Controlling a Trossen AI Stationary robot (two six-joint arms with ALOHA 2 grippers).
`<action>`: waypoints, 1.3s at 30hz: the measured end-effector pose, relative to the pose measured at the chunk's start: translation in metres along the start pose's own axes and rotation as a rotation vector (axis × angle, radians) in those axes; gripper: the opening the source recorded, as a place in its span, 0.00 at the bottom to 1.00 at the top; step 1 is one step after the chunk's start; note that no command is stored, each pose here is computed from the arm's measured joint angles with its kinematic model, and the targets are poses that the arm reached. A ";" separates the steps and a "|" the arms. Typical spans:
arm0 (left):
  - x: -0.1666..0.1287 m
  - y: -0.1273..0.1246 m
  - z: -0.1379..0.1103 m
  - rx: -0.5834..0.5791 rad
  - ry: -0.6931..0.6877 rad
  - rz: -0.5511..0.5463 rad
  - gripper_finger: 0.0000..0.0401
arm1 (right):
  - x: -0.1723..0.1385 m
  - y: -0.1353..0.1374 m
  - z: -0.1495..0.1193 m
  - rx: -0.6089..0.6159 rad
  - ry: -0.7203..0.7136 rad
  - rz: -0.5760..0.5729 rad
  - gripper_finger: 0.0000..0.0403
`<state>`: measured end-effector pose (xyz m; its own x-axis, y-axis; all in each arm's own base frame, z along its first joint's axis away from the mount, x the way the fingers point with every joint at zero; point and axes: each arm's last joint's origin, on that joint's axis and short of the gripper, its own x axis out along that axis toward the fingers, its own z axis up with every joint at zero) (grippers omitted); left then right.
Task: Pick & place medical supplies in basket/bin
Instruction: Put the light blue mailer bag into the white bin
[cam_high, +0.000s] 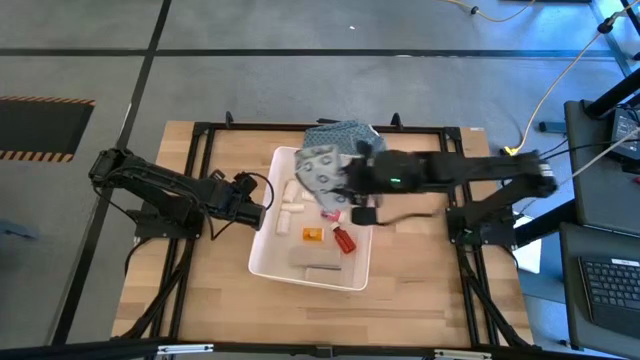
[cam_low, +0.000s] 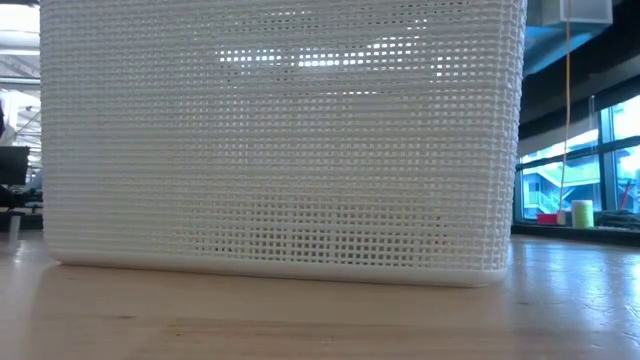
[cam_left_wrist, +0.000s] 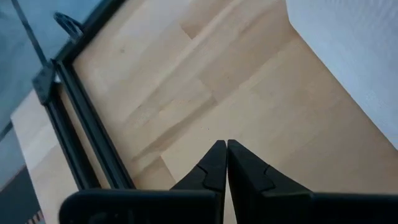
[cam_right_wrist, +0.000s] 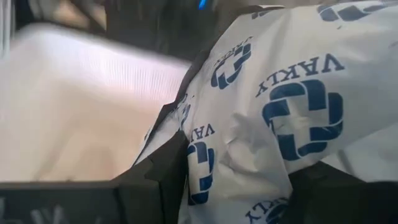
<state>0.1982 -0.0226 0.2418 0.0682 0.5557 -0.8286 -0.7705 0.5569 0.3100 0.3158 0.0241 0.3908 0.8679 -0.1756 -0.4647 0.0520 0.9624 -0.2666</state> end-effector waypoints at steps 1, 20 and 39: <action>0.000 0.000 0.000 0.001 0.010 -0.006 0.02 | 0.012 -0.001 -0.004 -0.001 0.038 0.025 0.44; 0.000 0.000 -0.001 0.006 0.031 -0.014 0.02 | 0.161 0.013 -0.090 -0.078 0.419 0.261 0.44; 0.000 0.000 0.000 0.021 0.007 -0.001 0.01 | 0.170 0.048 -0.101 -0.353 0.434 0.424 0.44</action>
<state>0.1979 -0.0227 0.2416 0.0644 0.5511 -0.8320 -0.7571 0.5701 0.3190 0.4156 0.0190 0.2134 0.4988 0.0625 -0.8645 -0.4747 0.8542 -0.2122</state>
